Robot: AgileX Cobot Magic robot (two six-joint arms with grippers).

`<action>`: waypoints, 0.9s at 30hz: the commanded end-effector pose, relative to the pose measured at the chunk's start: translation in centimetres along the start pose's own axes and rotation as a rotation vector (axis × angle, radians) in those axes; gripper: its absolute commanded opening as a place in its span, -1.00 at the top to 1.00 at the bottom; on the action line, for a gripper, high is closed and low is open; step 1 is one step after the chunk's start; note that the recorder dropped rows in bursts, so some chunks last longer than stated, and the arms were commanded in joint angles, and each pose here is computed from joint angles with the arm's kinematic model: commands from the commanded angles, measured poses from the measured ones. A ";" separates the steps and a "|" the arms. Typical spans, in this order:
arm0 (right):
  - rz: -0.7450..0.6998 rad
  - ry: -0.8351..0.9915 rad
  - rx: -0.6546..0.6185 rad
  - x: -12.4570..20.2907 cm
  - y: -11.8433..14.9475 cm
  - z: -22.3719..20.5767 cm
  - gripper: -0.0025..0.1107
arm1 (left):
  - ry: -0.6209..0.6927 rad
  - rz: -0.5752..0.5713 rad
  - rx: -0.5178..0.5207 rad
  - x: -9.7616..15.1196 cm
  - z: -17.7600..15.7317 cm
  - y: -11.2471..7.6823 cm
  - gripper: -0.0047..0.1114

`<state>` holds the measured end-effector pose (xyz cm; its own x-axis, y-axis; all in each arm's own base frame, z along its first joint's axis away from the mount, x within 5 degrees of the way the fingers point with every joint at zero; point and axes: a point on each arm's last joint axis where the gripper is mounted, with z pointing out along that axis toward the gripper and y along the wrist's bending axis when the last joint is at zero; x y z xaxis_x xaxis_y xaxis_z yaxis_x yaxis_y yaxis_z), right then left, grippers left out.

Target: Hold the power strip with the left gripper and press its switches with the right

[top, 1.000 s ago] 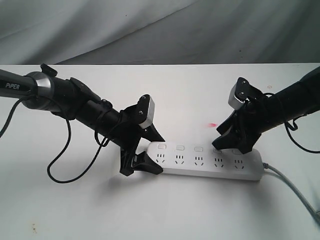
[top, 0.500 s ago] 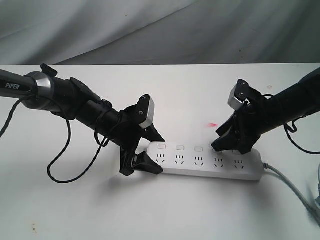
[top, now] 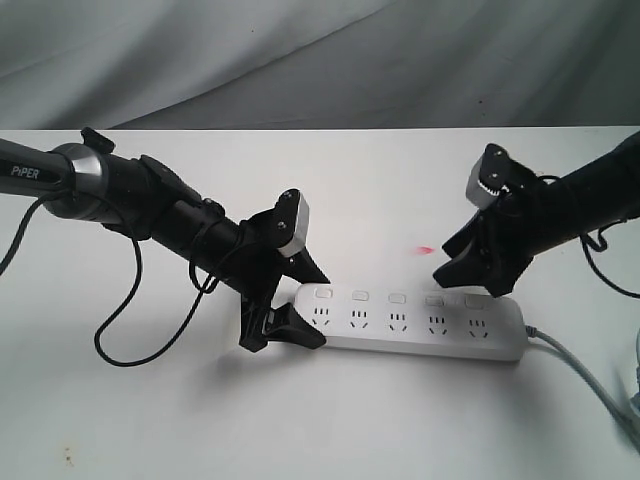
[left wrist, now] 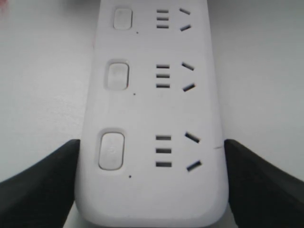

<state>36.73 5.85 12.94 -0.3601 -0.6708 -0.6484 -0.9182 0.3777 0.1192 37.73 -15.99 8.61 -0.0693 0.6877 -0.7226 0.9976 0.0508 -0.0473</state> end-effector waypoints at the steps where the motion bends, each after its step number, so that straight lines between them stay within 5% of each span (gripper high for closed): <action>1: -0.008 -0.069 0.003 0.0 -0.2 -2.6 0.03 | -0.007 0.009 0.000 -0.2 0.1 0.1 0.92; 27: 0.099 0.017 -0.037 3.9 -0.6 -0.6 0.03 | -0.007 0.009 0.000 -0.2 0.1 0.1 0.92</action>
<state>35.89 2.84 11.13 -0.4379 -0.6449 -0.6264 -0.8892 0.4137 0.1957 37.73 -15.99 8.61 -0.0693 0.6877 -0.7226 0.9976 0.0508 -0.0473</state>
